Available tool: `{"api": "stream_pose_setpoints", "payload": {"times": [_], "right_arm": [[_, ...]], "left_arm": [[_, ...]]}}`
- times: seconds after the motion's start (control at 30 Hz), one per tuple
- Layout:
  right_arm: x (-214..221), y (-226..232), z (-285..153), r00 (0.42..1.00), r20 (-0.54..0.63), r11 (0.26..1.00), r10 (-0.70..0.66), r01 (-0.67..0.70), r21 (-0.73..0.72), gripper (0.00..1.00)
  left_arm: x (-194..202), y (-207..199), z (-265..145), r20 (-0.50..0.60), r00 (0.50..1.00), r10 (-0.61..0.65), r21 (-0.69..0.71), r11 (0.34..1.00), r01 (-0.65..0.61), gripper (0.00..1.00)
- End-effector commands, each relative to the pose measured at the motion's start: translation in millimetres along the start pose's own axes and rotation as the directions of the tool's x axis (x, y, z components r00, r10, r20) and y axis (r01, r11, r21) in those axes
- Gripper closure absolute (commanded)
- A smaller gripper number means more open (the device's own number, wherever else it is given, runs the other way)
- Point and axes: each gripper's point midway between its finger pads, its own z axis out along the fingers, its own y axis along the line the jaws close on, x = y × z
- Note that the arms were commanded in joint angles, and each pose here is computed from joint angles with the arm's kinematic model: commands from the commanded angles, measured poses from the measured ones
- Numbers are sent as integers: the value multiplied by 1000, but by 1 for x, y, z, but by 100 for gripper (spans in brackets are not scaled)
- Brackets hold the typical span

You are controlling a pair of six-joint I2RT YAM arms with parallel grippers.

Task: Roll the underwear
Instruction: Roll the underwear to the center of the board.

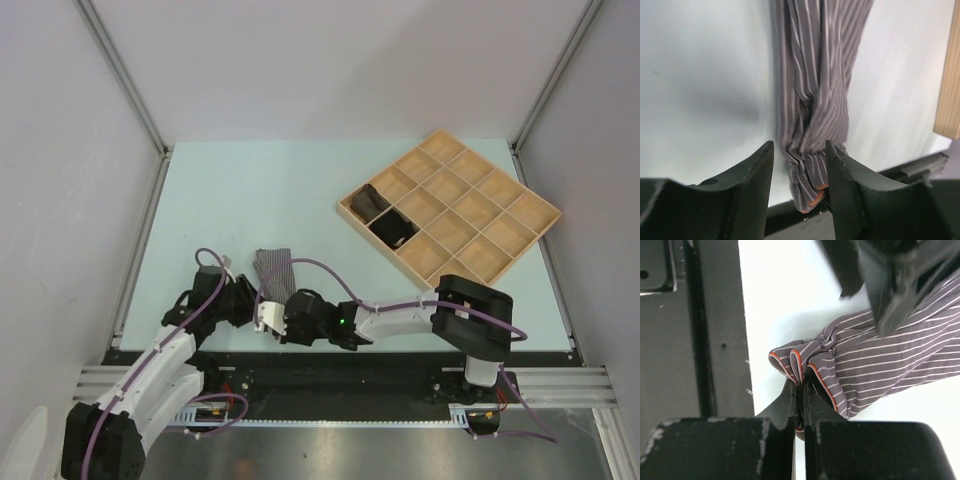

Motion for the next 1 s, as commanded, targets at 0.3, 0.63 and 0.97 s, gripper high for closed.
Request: {"api": "stream_pose_setpoints", "payload": {"times": [0.3, 0.63, 0.97], "right_arm": [[-12, -10, -16, 979, -71, 948, 189, -201, -245, 100], [-8, -29, 5, 953, -140, 880, 268, -302, -366, 100], [-5, -63, 27, 930, -180, 841, 320, -366, -398, 100]], "left_arm": [[-33, 5, 0, 239, 971, 21, 26, 999, -28, 51], [-25, 9, 3, 256, 964, 69, 73, 993, -91, 53], [-14, 5, 5, 270, 961, 61, 168, 980, -109, 58]]}}
